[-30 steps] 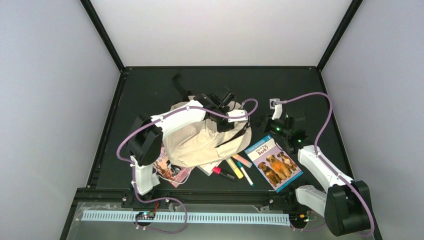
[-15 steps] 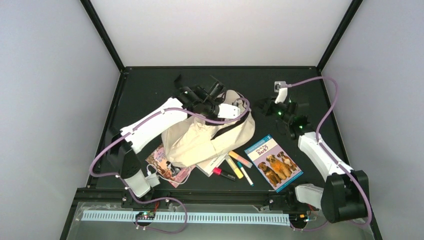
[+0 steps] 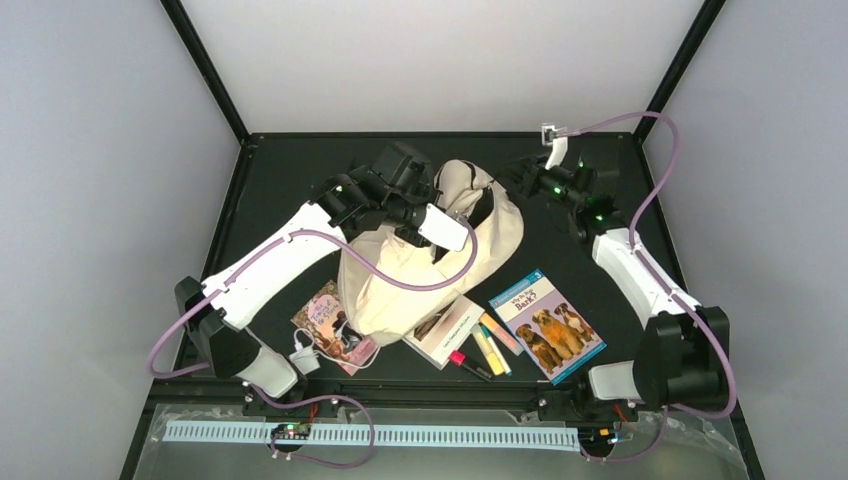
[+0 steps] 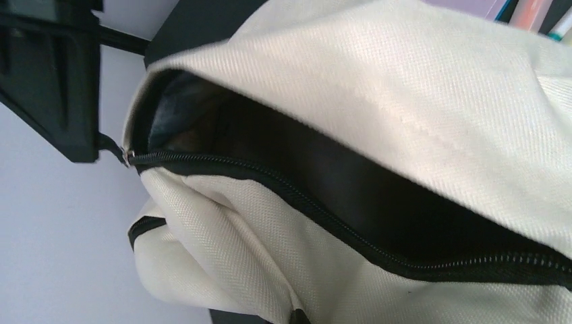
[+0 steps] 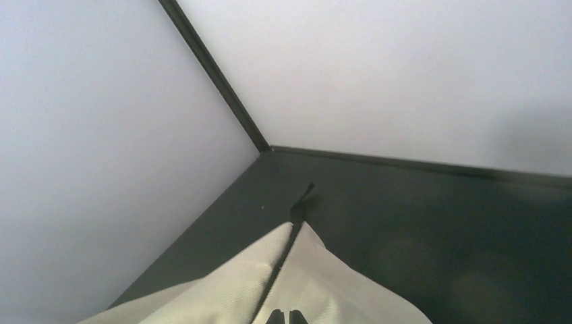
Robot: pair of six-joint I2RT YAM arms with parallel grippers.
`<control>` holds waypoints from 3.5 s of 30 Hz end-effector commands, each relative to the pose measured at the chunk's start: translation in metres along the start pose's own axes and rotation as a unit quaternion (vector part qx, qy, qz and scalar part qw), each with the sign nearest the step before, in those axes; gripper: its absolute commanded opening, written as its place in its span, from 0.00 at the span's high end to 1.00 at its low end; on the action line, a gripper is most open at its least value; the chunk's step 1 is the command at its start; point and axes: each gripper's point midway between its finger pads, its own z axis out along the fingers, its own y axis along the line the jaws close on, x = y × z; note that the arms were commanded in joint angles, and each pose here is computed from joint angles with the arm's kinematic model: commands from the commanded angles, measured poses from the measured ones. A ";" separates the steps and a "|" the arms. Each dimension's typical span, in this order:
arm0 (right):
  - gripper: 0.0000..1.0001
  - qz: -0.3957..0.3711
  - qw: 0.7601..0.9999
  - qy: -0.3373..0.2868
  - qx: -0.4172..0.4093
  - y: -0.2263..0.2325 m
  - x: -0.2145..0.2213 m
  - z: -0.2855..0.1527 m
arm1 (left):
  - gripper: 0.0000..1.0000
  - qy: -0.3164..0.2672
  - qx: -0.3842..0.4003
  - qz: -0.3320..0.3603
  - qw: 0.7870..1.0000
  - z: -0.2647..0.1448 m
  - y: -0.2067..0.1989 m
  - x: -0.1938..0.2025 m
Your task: Pack the student bag
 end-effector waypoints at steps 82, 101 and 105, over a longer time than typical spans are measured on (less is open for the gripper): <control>0.99 0.020 0.999 0.001 -0.040 0.086 0.081 -0.053 | 0.38 -0.124 -0.007 -0.159 0.979 0.118 -0.062 0.015; 0.99 0.024 0.988 -0.051 0.142 -0.035 0.059 -0.065 | 0.98 -0.067 -0.058 -0.068 0.994 0.053 -0.039 0.020; 0.99 0.031 0.983 -0.066 0.168 -0.061 0.049 -0.065 | 0.98 -0.076 -0.068 -0.032 0.994 0.038 -0.043 0.015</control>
